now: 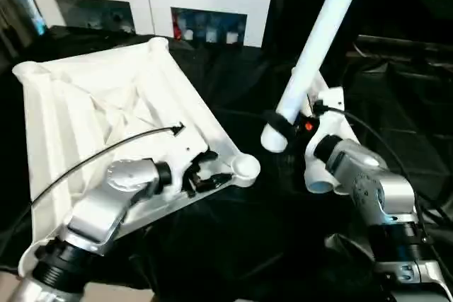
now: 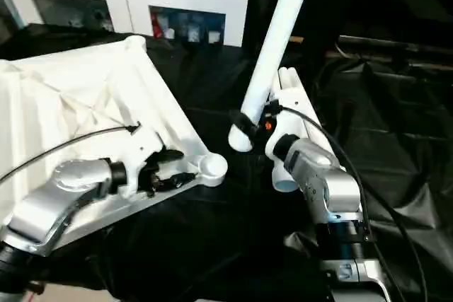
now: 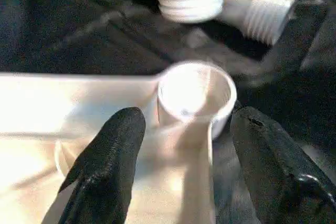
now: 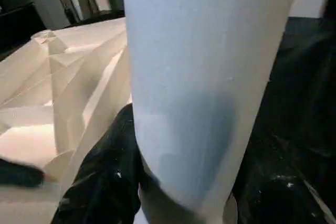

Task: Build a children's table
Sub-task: Pick table leg

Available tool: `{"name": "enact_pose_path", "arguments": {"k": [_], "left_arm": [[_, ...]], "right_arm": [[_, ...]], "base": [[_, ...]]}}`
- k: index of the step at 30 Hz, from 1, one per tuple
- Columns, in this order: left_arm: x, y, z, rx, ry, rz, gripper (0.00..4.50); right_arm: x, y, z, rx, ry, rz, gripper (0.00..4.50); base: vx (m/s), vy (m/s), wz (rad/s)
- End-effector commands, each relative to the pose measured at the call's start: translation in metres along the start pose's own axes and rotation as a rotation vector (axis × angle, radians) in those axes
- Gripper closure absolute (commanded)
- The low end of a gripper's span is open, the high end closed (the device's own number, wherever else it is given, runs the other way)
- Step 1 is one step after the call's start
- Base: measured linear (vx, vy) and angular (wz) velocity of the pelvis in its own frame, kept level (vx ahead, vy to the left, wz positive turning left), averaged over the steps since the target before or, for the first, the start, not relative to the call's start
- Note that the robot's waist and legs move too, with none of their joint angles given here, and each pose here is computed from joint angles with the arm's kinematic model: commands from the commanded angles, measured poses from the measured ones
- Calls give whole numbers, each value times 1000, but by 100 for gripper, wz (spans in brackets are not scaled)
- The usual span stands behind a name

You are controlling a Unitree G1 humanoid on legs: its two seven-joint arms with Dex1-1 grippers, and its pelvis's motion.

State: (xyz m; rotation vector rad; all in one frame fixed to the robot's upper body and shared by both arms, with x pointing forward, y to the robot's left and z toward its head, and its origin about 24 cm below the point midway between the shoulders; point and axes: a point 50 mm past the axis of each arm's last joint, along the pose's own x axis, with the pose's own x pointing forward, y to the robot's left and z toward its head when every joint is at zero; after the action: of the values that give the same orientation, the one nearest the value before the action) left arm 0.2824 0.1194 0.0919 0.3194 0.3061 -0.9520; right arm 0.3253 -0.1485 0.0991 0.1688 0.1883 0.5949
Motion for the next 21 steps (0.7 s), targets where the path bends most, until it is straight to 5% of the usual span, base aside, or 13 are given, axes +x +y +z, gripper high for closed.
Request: {"name": "enact_pose_path", "arguments": {"k": [1,6,10,21], "left_arm": [[-2,2,2,7,-3,43,150],[-13,3,-17,-34,109,102,150],[-19,-9,-6,-191,-3,26,150],[-13,-11,-26,-119,145,0,150]], "right_arm": [[-3,-3,5,-33,-28,-21,261],[-4,1,-3,-20,-45,-47,261],[2,9,-2,6,-58,-27,261],[17,24,-5,22,-28,69,261]], "base": [[0,0,0],[0,0,0],[0,0,0],[0,0,0]]}}
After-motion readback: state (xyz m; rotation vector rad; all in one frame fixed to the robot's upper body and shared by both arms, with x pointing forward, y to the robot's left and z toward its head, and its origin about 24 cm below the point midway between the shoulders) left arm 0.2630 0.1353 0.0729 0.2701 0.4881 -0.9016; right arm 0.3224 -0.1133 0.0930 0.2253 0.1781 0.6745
